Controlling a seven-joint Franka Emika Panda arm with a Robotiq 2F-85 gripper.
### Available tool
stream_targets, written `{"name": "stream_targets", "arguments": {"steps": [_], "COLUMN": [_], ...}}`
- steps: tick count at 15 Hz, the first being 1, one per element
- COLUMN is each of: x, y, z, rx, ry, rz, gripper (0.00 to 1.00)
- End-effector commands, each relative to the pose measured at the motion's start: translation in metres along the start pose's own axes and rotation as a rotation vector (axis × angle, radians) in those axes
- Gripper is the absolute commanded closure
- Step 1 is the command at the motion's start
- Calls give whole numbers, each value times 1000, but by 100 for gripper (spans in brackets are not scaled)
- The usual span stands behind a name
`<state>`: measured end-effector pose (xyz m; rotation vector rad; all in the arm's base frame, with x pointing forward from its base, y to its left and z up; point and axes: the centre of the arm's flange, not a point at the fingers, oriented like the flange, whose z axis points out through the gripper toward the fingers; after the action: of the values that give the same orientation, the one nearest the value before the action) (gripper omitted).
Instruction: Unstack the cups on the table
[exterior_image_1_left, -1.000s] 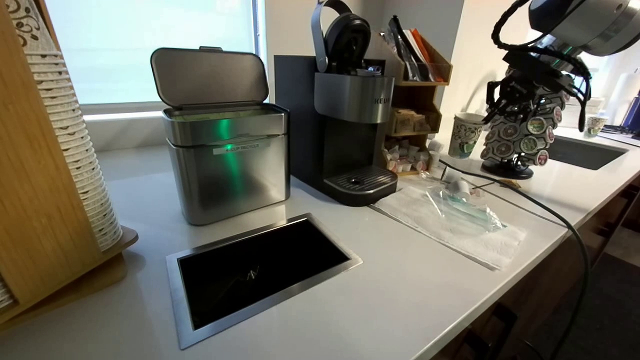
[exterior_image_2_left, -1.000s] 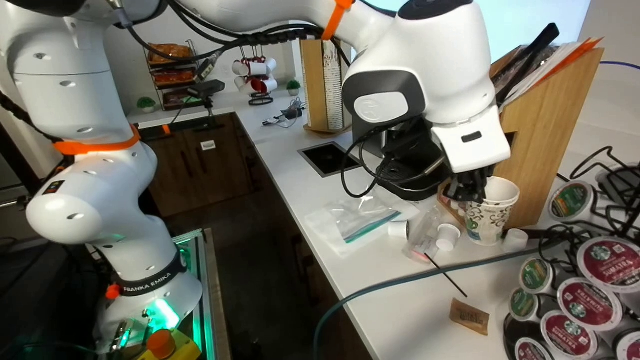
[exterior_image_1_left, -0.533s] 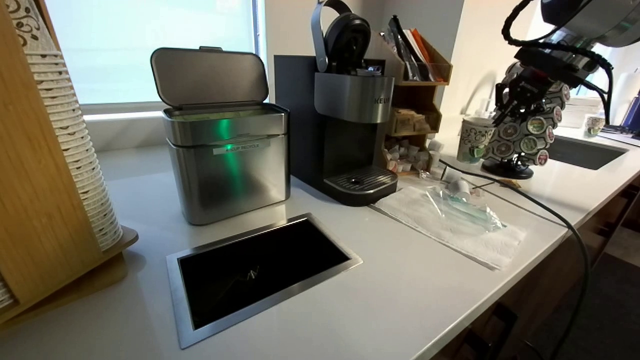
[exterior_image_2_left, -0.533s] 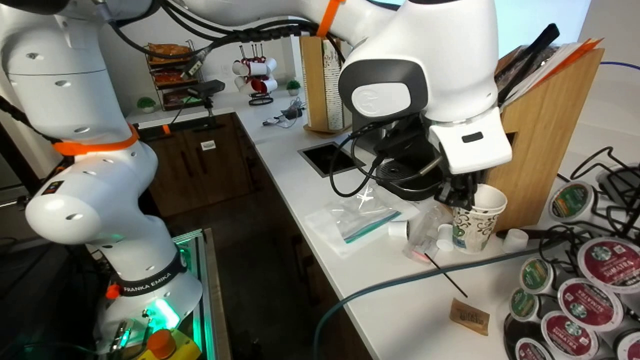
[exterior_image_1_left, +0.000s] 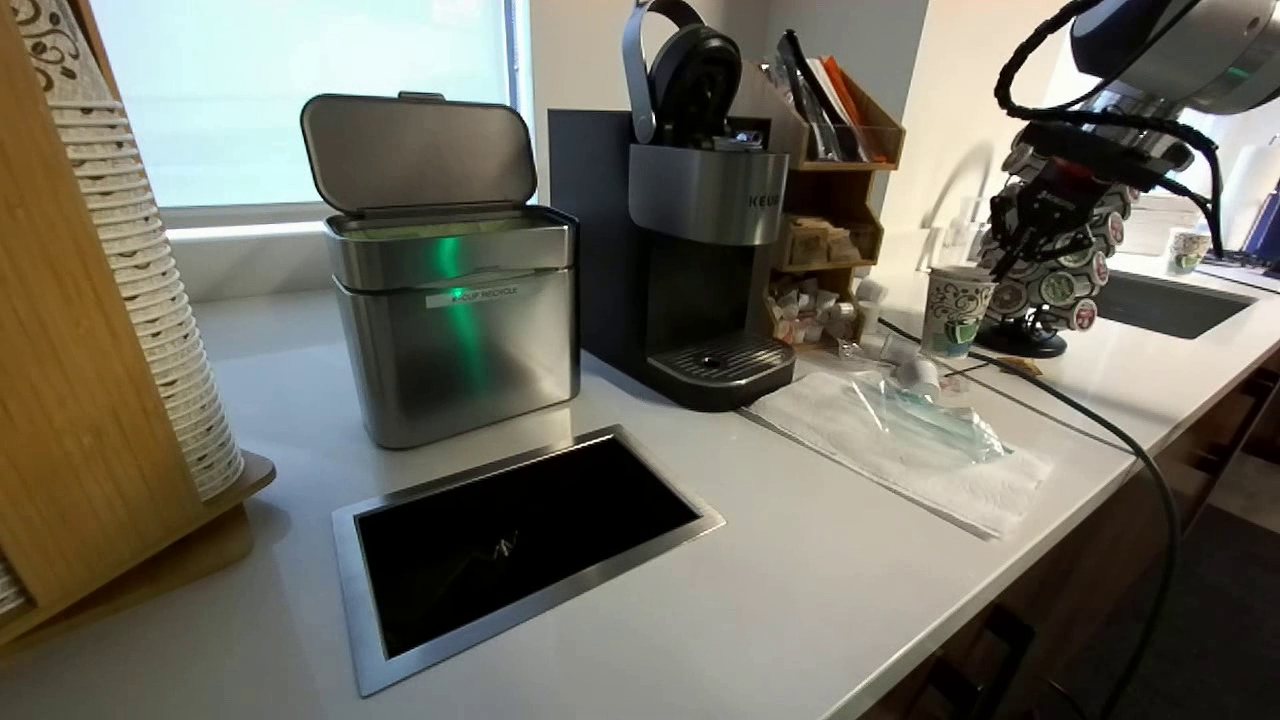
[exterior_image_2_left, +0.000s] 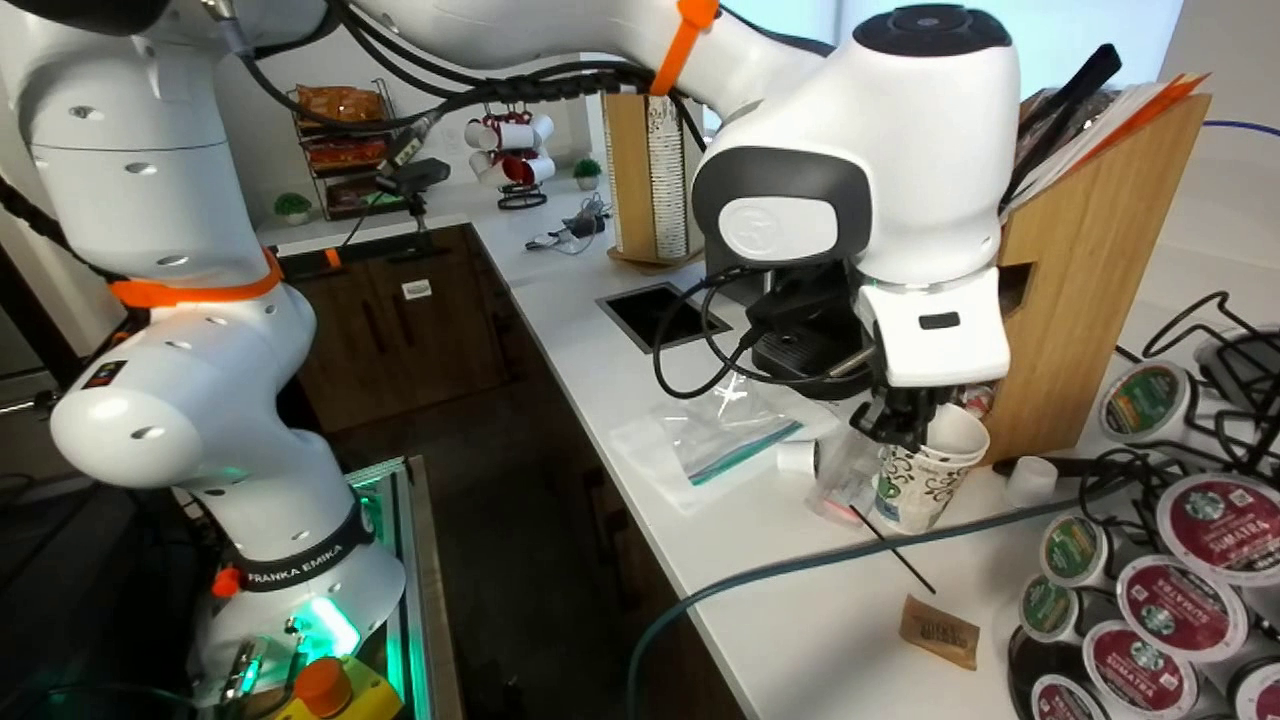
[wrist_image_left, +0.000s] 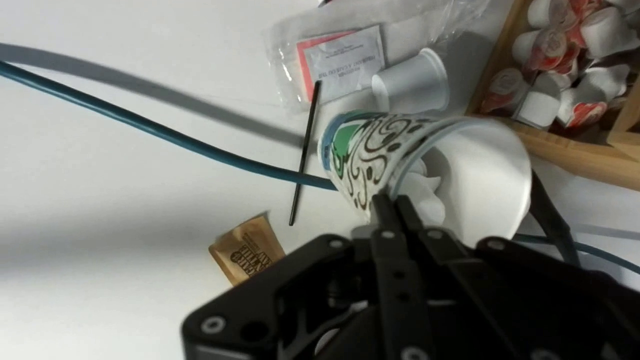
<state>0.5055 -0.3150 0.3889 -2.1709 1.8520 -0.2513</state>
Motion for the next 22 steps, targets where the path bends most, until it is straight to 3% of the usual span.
{"name": "stream_targets", "arguments": {"steps": [1,5,9,10,11,12,15,16,19,20,22], "x": [9,18,24,25,23,22,9,8,6,10,7], "y": [-4,0,-1,-4,-6,-8,-14,-19,-24,-26,-23], "z": [12,10,-11,-15,-19,-18,-20,-18,-21,-20,-21], "rx": [-32,-104,-46,-23,22,12,87,57,53,50,62], "ry": [25,140,310,305,197,258,125,248,451,495,456], "rz": [55,101,144,125,86,111,2,31,-2,-13,-40], "gripper": [99,99,99,99,99,99,99,99,99,99,99]}}
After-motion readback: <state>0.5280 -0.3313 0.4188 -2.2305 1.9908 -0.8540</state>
